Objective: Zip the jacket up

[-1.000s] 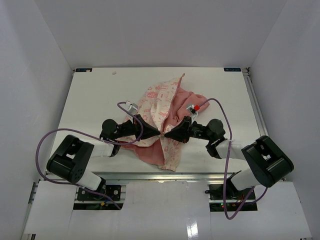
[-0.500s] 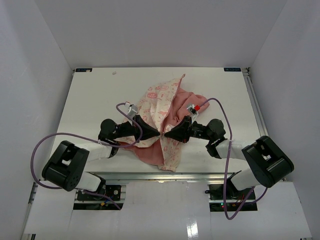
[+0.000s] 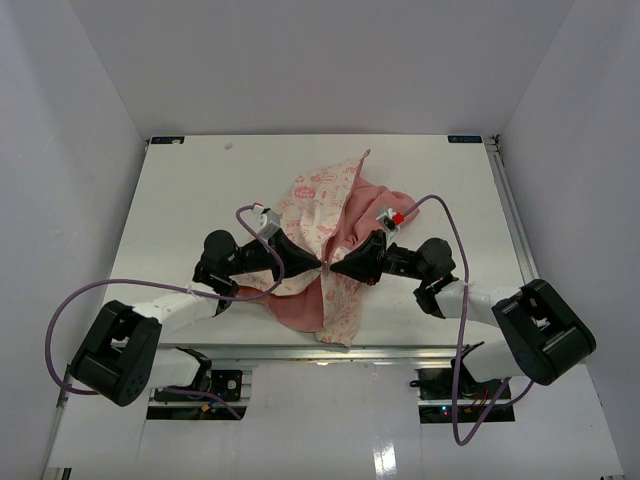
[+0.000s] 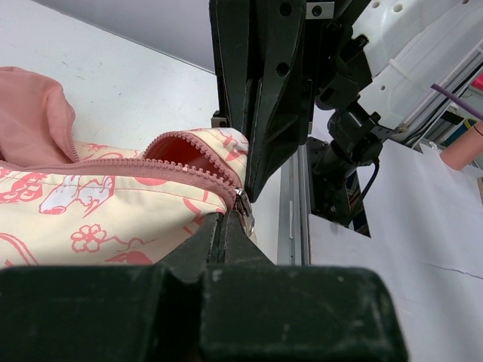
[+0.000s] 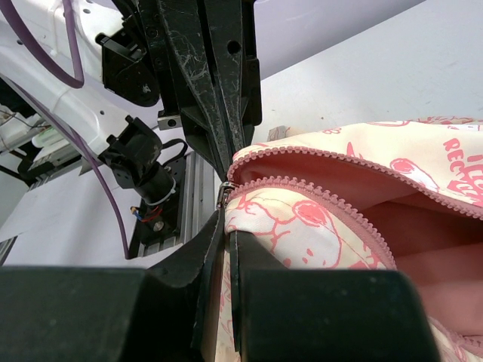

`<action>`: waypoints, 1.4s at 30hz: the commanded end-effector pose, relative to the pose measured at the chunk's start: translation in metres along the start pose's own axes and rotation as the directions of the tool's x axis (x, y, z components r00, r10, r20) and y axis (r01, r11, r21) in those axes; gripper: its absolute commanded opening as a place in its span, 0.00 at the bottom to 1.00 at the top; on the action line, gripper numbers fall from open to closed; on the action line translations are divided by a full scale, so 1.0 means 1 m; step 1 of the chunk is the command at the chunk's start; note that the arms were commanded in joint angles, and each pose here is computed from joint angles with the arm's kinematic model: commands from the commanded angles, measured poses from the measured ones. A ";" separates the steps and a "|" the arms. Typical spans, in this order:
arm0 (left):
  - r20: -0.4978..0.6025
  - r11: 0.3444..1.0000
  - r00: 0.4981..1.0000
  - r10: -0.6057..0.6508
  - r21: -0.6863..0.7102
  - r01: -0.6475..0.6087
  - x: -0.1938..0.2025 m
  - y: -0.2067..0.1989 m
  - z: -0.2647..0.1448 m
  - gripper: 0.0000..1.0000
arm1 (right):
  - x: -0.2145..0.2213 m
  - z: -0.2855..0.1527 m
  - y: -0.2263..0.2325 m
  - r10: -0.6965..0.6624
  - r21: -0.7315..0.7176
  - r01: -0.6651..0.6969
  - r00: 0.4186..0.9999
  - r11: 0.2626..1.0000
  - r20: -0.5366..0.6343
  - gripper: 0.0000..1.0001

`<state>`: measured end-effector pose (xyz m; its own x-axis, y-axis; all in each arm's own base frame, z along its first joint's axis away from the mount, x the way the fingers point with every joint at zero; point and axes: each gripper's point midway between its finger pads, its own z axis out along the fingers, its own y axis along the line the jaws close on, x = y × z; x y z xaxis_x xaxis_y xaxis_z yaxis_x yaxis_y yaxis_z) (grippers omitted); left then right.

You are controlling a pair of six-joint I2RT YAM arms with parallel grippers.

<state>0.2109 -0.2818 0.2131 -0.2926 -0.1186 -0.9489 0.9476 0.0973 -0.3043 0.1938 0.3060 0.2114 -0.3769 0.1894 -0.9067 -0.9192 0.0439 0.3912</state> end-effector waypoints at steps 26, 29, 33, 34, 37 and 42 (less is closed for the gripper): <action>0.006 0.990 0.999 -0.039 0.136 0.038 -0.003 -0.030 0.002 0.31 | -0.056 0.002 0.038 -0.285 -0.132 0.310 0.942 0.942 0.177 0.08; 0.008 0.990 0.999 -0.041 0.133 0.039 -0.004 -0.029 0.002 0.31 | -0.057 0.002 0.039 -0.286 -0.135 0.312 0.941 0.941 0.180 0.08; 0.008 0.990 0.999 -0.046 0.134 0.044 -0.005 -0.028 0.004 0.31 | -0.057 0.002 0.038 -0.282 -0.135 0.308 0.942 0.942 0.179 0.08; 0.003 0.990 0.999 -0.051 0.135 0.050 -0.004 -0.028 0.004 0.31 | -0.056 0.002 0.038 -0.280 -0.134 0.305 0.943 0.943 0.178 0.08; -0.013 0.989 0.998 -0.067 0.131 0.068 0.001 -0.026 0.004 0.31 | -0.057 0.003 0.036 -0.274 -0.131 0.300 0.945 0.945 0.180 0.08; -0.028 0.990 0.997 -0.072 0.118 0.074 0.005 -0.023 0.004 0.24 | -0.059 0.004 0.036 -0.268 -0.129 0.294 0.946 0.947 0.182 0.08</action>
<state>0.1961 -0.2866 0.2157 -0.3735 -0.1251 -0.9191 0.9261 0.0071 -0.3773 0.1879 0.3050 0.2179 -0.3362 0.1762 -0.9251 -0.9399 0.0000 0.3416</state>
